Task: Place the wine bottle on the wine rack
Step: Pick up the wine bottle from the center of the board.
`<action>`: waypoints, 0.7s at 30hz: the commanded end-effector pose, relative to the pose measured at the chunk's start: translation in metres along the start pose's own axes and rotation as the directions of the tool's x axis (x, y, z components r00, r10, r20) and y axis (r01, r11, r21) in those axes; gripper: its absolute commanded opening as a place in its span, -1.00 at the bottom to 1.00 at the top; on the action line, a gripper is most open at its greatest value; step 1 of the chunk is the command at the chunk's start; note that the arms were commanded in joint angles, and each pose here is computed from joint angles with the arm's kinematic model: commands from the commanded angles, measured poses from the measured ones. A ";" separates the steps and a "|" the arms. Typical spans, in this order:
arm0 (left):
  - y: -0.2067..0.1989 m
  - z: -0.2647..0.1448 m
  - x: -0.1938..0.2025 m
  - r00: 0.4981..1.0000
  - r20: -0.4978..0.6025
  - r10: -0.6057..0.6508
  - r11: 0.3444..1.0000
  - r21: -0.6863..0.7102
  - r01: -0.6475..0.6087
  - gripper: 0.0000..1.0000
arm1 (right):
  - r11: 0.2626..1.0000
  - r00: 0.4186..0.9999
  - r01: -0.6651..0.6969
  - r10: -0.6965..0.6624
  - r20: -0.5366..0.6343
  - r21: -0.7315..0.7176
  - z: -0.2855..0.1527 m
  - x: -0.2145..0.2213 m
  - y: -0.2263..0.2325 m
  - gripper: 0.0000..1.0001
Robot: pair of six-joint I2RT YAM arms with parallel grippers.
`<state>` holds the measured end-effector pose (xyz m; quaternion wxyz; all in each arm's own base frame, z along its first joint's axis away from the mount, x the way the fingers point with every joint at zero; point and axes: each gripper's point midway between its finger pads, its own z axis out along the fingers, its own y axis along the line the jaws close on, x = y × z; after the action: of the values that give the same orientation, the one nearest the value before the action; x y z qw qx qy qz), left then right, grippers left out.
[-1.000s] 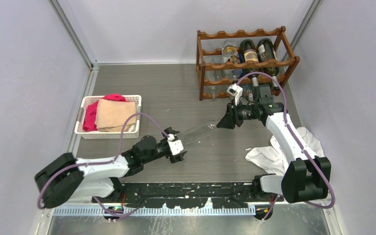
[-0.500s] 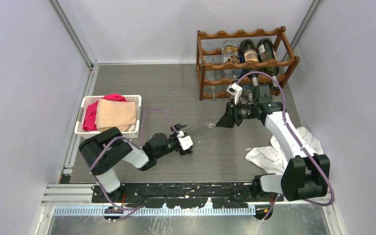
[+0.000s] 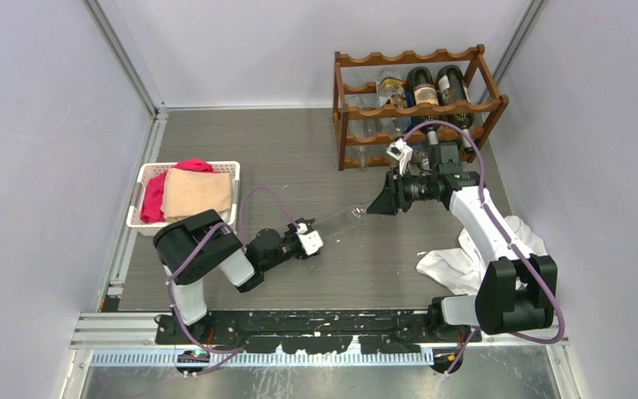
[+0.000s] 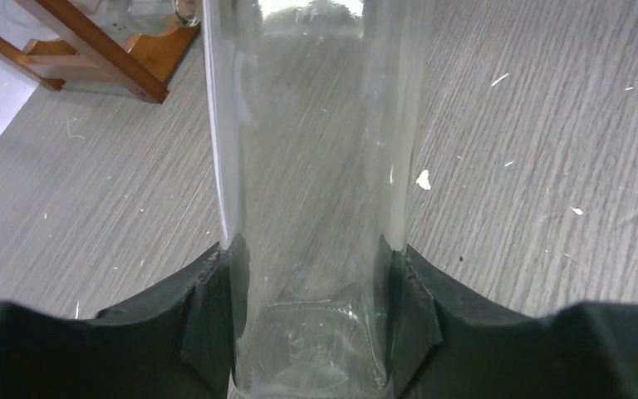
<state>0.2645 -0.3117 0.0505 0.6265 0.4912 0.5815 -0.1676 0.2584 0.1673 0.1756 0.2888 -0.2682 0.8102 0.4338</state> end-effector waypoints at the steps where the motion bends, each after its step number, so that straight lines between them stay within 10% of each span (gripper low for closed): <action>1: 0.011 0.005 -0.027 0.995 0.101 -0.012 0.999 -0.035 0.015 -0.99 | 0.999 0.999 0.044 -0.044 0.012 -0.028 0.000 -0.009 0.002 -0.81; 5: 0.014 -0.012 -0.038 0.990 0.136 -0.040 0.999 -0.002 0.041 -1.00 | 0.993 0.988 0.115 -0.113 -0.106 0.007 -0.008 0.004 -0.006 0.31; 8: 0.009 -0.021 -0.043 0.989 0.101 -0.106 0.991 0.091 0.097 -1.00 | 0.981 0.968 0.189 -0.178 -0.177 0.044 -0.019 0.009 -0.012 0.73; 16: -0.009 -0.044 -0.056 0.996 -0.075 -0.054 0.948 0.309 0.075 -1.00 | 0.890 0.886 0.441 -0.411 -0.215 0.114 -0.038 0.010 -0.017 0.95; 21: -0.014 -0.052 -0.066 0.990 -0.133 -0.036 0.915 0.394 0.086 -1.00 | 0.712 0.747 0.664 -0.621 -0.238 0.226 -0.064 -0.009 -0.016 1.00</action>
<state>0.2211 -0.2951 0.0973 0.5058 0.5629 0.6046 -0.2484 0.2514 0.1197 0.1721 0.3199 -0.4429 0.7977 0.2554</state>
